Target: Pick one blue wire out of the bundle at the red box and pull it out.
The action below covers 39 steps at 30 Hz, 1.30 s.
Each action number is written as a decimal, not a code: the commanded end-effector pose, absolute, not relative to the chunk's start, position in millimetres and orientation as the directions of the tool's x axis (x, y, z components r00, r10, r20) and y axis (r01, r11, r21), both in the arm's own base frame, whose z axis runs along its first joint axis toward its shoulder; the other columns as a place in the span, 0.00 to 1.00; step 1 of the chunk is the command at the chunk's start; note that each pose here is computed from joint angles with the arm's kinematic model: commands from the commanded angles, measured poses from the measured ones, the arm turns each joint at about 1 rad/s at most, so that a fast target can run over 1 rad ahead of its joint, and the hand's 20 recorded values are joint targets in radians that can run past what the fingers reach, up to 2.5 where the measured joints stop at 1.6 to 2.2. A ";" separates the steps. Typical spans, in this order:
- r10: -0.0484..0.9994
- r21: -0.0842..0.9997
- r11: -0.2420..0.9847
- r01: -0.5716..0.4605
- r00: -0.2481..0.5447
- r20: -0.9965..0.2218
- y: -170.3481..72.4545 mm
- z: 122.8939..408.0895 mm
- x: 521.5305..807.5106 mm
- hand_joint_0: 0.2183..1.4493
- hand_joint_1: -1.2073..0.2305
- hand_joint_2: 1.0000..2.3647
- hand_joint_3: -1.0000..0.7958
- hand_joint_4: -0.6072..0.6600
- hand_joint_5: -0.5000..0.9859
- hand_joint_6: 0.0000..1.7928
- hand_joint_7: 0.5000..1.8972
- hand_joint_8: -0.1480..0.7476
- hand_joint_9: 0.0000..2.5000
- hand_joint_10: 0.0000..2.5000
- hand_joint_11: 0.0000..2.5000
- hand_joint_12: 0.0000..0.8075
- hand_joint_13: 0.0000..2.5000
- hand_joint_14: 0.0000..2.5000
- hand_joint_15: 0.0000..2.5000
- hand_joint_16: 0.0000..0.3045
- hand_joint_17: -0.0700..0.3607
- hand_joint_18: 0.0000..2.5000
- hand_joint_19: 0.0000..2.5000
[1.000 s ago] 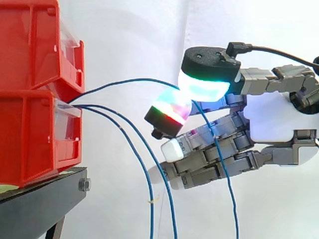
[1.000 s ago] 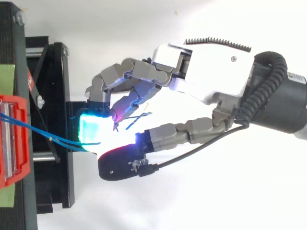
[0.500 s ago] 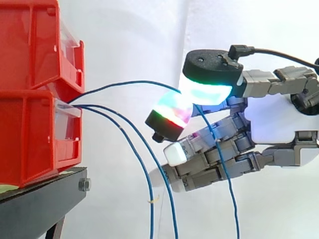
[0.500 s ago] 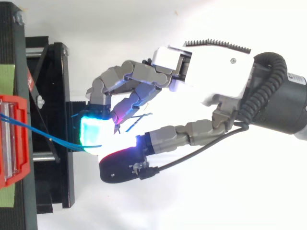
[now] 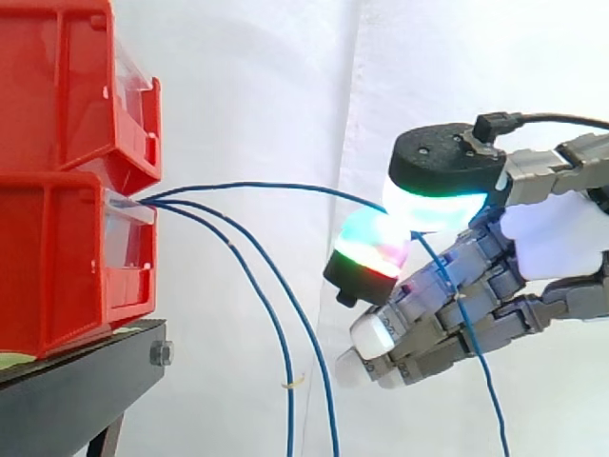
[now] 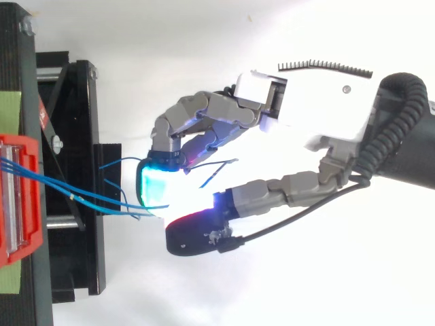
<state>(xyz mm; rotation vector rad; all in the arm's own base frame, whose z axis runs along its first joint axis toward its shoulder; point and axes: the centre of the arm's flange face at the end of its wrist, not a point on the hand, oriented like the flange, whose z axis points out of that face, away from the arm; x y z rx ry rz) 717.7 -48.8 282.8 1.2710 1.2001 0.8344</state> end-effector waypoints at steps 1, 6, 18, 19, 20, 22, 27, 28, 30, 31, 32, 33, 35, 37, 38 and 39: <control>0.951 0.968 0.175 0.182 0.222 -0.214 -50.2 291.7 709.9 0.24 0.33 0.18 0.47 0.47 0.30 0.48 0.36 0.51 0.29 0.00 0.07 0.58 0.11 0.00 0.06 0.28 0.60 0.00 0.08; 0.947 0.965 0.181 0.192 0.229 -0.223 -50.8 296.8 706.6 0.24 0.33 0.17 0.48 0.47 0.30 0.48 0.36 0.51 0.28 0.00 0.07 0.58 0.10 0.00 0.06 0.28 0.60 0.00 0.08; 0.939 0.966 0.181 0.187 0.260 -0.226 -56.4 298.8 706.6 0.24 0.33 0.16 0.48 0.47 0.30 0.48 0.36 0.51 0.28 0.00 0.07 0.57 0.09 0.00 0.06 0.28 0.60 0.00 0.08; 0.939 0.966 0.181 0.187 0.260 -0.226 -56.3 297.9 707.0 0.24 0.33 0.16 0.48 0.47 0.30 0.48 0.36 0.51 0.28 0.00 0.07 0.57 0.09 0.00 0.05 0.28 0.60 0.00 0.08; 0.939 0.966 0.180 0.184 0.261 -0.225 -56.3 299.1 707.0 0.24 0.33 0.16 0.48 0.47 0.30 0.48 0.36 0.51 0.28 0.00 0.07 0.57 0.09 0.00 0.06 0.28 0.60 0.00 0.08; 0.939 0.967 0.180 0.179 0.262 -0.223 -56.2 298.5 707.9 0.24 0.33 0.16 0.48 0.47 0.30 0.48 0.36 0.51 0.28 0.00 0.07 0.57 0.09 0.00 0.06 0.28 0.60 0.00 0.08; 0.939 0.967 0.180 0.181 0.263 -0.224 -56.4 298.4 707.6 0.24 0.33 0.16 0.48 0.47 0.30 0.48 0.36 0.51 0.28 0.00 0.07 0.57 0.09 0.00 0.06 0.28 0.60 0.00 0.08; 0.939 0.967 0.179 0.179 0.263 -0.223 -56.4 299.4 707.4 0.24 0.33 0.16 0.48 0.47 0.30 0.48 0.36 0.51 0.28 0.00 0.07 0.57 0.09 0.00 0.06 0.28 0.60 0.00 0.08; 0.939 0.967 0.180 0.181 0.263 -0.224 -56.4 298.4 707.6 0.24 0.33 0.17 0.48 0.47 0.30 0.48 0.36 0.51 0.28 0.00 0.07 0.57 0.09 0.00 0.06 0.28 0.60 0.00 0.08; 0.939 0.967 0.180 0.181 0.263 -0.224 -56.4 298.4 707.6 0.24 0.33 0.17 0.48 0.47 0.30 0.48 0.36 0.51 0.28 0.00 0.07 0.57 0.09 0.00 0.05 0.27 0.60 0.00 0.08; 0.939 0.967 0.179 0.179 0.263 -0.223 -56.4 299.4 707.4 0.24 0.33 0.18 0.48 0.47 0.30 0.48 0.35 0.51 0.28 0.00 0.07 0.57 0.09 0.00 0.05 0.27 0.60 0.00 0.08; 0.939 0.967 0.180 0.181 0.263 -0.224 -56.4 298.4 707.6 0.24 0.33 0.18 0.48 0.47 0.30 0.48 0.35 0.51 0.29 0.00 0.08 0.57 0.09 0.00 0.05 0.27 0.60 0.00 0.08; 0.939 0.967 0.179 0.179 0.263 -0.223 -56.4 299.4 707.4 0.24 0.33 0.18 0.48 0.47 0.30 0.48 0.36 0.51 0.29 0.00 0.08 0.56 0.10 0.00 0.05 0.27 0.60 0.01 0.09; 0.939 0.967 0.180 0.181 0.263 -0.224 -56.4 298.4 707.6 0.24 0.33 0.19 0.48 0.46 0.30 0.48 0.35 0.51 0.29 0.00 0.08 0.56 0.10 0.00 0.05 0.27 0.59 0.01 0.08; 0.939 0.967 0.180 0.179 0.262 -0.223 -55.3 299.4 707.5 0.23 0.33 0.20 0.48 0.46 0.30 0.48 0.35 0.51 0.29 0.00 0.08 0.57 0.10 0.00 0.05 0.27 0.59 0.01 0.08; 0.939 0.967 0.180 0.181 0.263 -0.224 -56.4 298.4 707.6 0.23 0.33 0.21 0.47 0.46 0.30 0.48 0.35 0.51 0.29 0.00 0.08 0.57 0.10 0.00 0.06 0.27 0.59 0.01 0.09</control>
